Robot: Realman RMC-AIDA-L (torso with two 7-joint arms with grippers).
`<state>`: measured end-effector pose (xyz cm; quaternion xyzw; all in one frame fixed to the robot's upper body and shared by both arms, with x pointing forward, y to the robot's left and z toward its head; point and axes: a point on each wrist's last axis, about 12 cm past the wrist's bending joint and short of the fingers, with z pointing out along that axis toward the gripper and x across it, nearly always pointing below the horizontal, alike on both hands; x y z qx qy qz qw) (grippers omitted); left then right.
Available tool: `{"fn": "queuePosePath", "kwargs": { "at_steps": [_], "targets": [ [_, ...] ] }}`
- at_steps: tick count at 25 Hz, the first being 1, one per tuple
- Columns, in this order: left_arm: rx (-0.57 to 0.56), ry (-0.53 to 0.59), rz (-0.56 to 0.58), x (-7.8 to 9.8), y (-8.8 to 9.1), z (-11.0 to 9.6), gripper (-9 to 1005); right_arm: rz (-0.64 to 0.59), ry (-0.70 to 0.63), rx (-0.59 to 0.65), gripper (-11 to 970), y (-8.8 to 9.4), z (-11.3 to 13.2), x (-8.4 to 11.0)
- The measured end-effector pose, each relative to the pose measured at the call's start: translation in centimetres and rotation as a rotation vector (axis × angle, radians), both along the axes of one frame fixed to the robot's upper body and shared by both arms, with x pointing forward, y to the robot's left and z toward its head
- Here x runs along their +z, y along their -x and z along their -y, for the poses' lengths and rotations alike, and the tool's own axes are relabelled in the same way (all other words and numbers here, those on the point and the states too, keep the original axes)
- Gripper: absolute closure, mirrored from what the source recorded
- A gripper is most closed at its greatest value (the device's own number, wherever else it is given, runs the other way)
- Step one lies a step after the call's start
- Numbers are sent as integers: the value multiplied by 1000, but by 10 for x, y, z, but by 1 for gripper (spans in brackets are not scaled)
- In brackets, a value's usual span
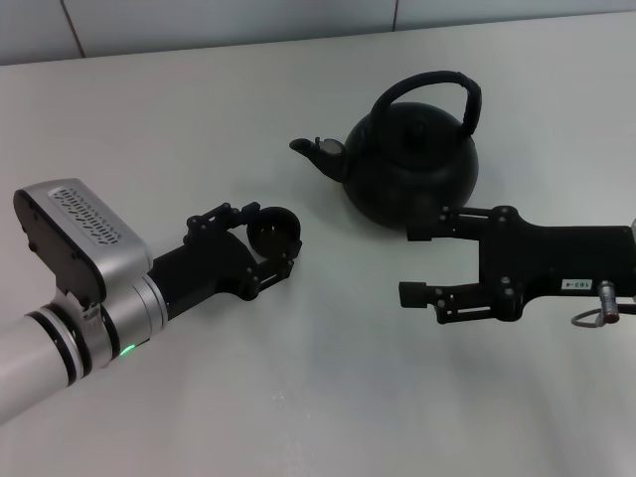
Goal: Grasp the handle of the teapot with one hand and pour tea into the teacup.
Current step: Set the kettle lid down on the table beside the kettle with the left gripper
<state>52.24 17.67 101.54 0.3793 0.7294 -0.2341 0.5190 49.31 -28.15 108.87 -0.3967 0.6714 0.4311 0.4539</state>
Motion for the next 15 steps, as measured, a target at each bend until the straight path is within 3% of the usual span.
{"fn": "queuePosePath", "kwargs": {
  "at_steps": [15],
  "targets": [
    [-26,-44,-13,-5,3,7,149,1,2,7,127,-4,-3,1]
  ]
}}
